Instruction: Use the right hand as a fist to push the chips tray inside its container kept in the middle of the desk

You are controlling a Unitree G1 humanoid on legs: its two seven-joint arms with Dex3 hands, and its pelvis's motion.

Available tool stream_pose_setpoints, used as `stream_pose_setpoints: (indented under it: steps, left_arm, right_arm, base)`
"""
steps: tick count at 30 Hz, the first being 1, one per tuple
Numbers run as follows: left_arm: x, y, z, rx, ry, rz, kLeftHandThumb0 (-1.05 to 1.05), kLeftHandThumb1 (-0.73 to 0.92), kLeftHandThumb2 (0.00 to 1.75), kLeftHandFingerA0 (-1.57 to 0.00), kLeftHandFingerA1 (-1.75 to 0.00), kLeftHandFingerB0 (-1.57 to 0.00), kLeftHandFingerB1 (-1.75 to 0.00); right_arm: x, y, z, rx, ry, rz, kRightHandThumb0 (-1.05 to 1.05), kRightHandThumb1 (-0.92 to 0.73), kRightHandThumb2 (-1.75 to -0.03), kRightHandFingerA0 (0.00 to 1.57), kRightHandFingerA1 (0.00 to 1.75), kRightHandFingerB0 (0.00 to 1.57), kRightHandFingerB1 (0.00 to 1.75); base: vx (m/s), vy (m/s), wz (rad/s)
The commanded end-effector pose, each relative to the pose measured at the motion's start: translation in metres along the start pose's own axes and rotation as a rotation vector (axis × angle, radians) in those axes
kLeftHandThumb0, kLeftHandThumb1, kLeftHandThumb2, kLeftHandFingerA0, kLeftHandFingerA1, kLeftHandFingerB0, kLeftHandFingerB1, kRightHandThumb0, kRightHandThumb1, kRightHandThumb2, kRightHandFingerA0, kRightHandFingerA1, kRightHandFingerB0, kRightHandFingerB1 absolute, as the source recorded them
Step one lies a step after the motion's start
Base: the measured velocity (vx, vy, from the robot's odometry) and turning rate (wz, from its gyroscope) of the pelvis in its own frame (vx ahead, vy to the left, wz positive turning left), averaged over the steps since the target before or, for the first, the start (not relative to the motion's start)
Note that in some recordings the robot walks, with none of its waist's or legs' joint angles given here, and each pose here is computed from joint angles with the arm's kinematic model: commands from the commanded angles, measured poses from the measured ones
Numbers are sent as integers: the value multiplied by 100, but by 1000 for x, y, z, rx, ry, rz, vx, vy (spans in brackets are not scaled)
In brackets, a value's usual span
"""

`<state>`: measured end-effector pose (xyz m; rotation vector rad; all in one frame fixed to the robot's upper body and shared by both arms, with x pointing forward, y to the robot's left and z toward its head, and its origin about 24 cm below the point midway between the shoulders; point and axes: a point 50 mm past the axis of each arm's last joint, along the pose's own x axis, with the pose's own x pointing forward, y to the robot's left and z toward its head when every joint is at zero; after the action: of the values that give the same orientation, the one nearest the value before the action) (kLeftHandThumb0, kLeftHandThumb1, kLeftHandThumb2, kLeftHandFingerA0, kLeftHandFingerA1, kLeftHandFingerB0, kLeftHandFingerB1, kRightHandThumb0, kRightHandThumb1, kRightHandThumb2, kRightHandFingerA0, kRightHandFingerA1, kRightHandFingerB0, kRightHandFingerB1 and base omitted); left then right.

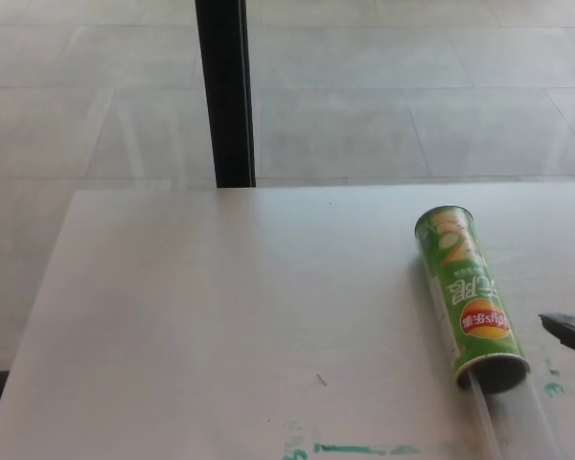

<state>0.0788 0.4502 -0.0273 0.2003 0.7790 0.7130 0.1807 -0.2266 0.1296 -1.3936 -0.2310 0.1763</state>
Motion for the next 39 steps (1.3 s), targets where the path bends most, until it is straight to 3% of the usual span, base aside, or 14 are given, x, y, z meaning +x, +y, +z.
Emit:
stream_pose_setpoints:
  steps: [1,9,12,13,17,18,23,24,27,28,32,34,35,39]
  left_arm:
    - [0,4,3,-24,-12,5,-72,92,71,-53,-65,-44,-49]
    - [0,5,7,43,-28,21,-72,92,71,-56,-66,-48,-52]
    - [0,5,6,40,-29,19,-73,92,70,-58,-68,-53,-55]
    - [0,5,6,24,-23,26,-73,92,67,-60,-68,-55,-53]
    - [1,4,7,34,-20,23,-69,73,110,-56,-72,-50,-63]
    - [1,4,7,41,-22,27,-71,92,70,-61,-69,-55,-53]
    - [1,5,10,39,-33,27,-73,92,70,-60,-68,-54,-53]
    - [1,5,11,37,-32,26,-69,73,110,-57,-72,-48,-62]
    - [2,3,12,41,-37,31,-69,73,110,-57,-72,-49,-62]
    - [3,3,12,30,-32,35,-72,92,70,-61,-68,-53,-52]
    - [3,2,13,34,-30,34,-74,92,69,-60,-68,-52,-51]
    - [3,2,13,23,-31,35,-70,73,112,-58,-73,-46,-61]
    - [5,0,17,8,-41,33,-74,92,68,-61,-71,-52,-51]
    - [5,1,18,4,-44,31,-73,92,67,-60,-71,-53,-53]
  right_arm:
    - [-14,-6,5,101,-38,70,-105,-72,-64,106,120,0,91]
    - [-43,30,-4,150,22,278,-102,-59,-63,128,102,80,97]
    - [-47,41,-7,166,40,332,-105,-41,-100,126,102,80,97]
    - [-47,44,-6,163,44,331,-105,-58,-60,130,99,81,98]
    - [-50,55,-3,193,52,359,-105,-37,-98,129,95,87,96]
    - [-50,55,-3,193,52,359,-105,-55,-60,132,88,91,89]
    - [-51,70,-4,188,72,409,-104,-34,-96,127,94,94,92]
    - [-50,72,-4,185,79,412,-105,-54,-58,129,91,94,91]
    - [-42,78,-9,146,80,402,-105,-56,-60,133,90,92,93]
    - [-39,79,-8,146,76,390,-105,-56,-59,134,93,90,97]
    - [-31,86,-9,107,71,362,-105,-39,-102,130,100,87,102]
    - [-29,91,-8,98,73,365,-105,-39,-101,130,99,87,100]
    - [-27,94,-9,84,72,359,-105,-39,-101,129,99,86,101]
    - [-24,107,-10,69,90,373,-105,-53,-68,133,99,84,101]
  base:
    - [0,0,0]
    - [0,0,0]
    - [0,0,0]
    - [0,0,0]
    - [0,0,0]
    - [0,0,0]
    - [0,0,0]
    - [0,0,0]
    - [0,0,0]
    - [0,0,0]
    - [0,0,0]
    - [0,0,0]
    - [0,0,0]
    - [0,0,0]
